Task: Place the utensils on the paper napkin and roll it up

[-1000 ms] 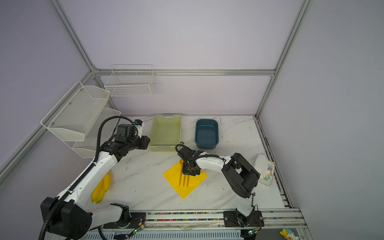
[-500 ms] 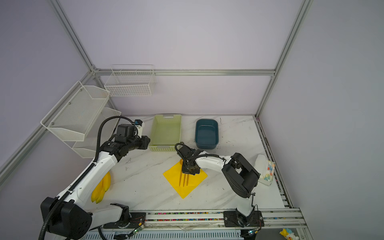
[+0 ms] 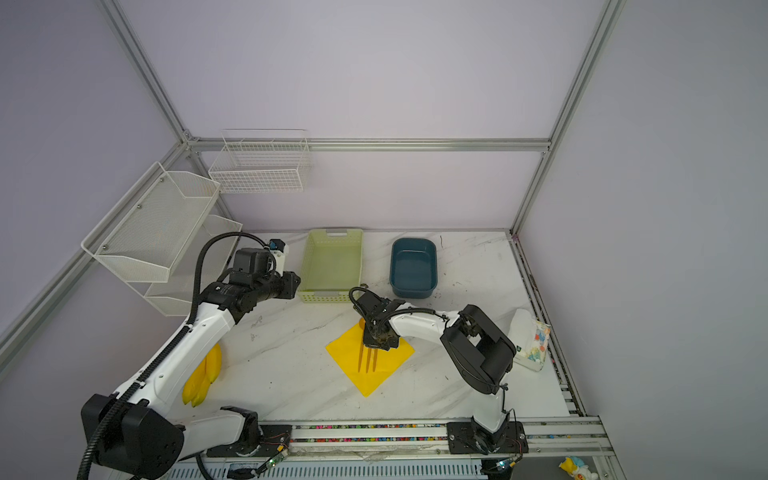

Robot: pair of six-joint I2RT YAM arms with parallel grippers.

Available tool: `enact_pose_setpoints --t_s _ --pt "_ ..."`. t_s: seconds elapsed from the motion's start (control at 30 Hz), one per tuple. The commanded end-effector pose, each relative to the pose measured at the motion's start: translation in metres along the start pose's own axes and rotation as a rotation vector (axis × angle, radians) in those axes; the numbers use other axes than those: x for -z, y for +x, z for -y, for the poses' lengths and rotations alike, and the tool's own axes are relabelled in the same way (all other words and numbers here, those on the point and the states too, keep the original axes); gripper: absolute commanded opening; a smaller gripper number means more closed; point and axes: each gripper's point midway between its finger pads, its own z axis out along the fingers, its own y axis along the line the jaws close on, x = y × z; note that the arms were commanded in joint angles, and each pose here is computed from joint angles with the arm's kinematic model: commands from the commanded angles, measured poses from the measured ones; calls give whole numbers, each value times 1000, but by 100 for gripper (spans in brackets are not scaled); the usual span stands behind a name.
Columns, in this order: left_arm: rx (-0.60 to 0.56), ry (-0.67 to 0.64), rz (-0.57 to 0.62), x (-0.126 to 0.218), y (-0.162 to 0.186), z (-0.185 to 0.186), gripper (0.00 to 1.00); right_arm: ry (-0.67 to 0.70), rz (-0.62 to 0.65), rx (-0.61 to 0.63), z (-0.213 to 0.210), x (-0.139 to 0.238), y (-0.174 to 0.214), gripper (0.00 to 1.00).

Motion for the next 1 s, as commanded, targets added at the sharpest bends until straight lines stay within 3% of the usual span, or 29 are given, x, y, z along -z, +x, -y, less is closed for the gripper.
enact_pose_setpoints --t_s 0.0,0.43,0.8,0.97 --pt "-1 11 12 3 3 1 35 61 0 -2 11 1 3 23" --pt "1 12 12 3 3 1 35 29 45 -18 1 37 -9 32" --pt "5 58 -18 -5 8 10 34 1 72 -11 15 50 -22 26" --pt "-18 129 -49 -13 15 29 26 -26 71 -17 30 47 -31 20"
